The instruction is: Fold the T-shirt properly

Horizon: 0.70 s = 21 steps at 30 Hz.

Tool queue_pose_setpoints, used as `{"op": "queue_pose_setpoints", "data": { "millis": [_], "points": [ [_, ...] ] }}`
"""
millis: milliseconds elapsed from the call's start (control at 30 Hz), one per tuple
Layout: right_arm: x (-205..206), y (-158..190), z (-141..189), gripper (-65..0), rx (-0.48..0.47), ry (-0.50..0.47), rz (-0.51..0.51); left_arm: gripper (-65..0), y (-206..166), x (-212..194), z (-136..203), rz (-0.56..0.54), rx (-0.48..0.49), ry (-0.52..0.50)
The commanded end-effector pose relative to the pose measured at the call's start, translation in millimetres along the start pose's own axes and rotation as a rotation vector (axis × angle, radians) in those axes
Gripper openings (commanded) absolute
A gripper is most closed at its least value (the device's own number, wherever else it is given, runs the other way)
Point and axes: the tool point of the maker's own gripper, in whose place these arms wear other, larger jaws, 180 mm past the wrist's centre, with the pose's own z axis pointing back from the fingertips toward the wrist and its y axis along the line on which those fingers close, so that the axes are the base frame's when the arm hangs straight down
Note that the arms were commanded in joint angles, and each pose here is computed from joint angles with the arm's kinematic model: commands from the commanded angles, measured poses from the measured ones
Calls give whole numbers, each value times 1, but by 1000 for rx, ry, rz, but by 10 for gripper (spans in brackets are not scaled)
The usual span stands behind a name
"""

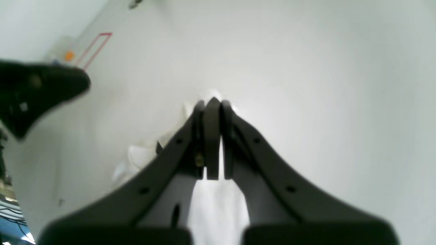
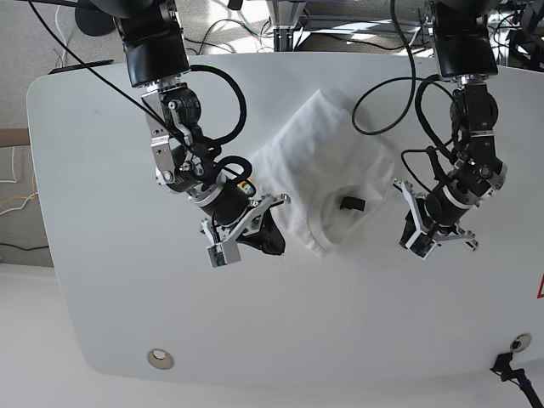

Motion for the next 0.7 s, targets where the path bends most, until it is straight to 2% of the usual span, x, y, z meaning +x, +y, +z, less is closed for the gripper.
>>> {"op": "queue_pose_setpoints", "data": {
  "millis": [0, 67, 267, 433, 533, 667],
  "points": [
    [13, 9, -10, -650, 28, -34, -13, -650, -1, 17, 10, -17, 9, -67],
    [4, 9, -21, -650, 29, -11, -47, -650, -22, 3, 19, -14, -21, -45],
    [-27, -1, -36, -650, 4, 55, -118, -650, -76, -26, 21, 92, -107, 4],
    [-64, -11, -40, -650, -11, 97, -147, -650, -104, -61, 2, 177, -190, 91],
    [-81, -20, -32, -650, -29, 128, -139, -650, -105, -70, -20, 188, -229, 129],
    [-90, -27, -15, -650, -44, 134, -126, -650, -80, -72, -47, 212, -223, 157]
  ]
}}
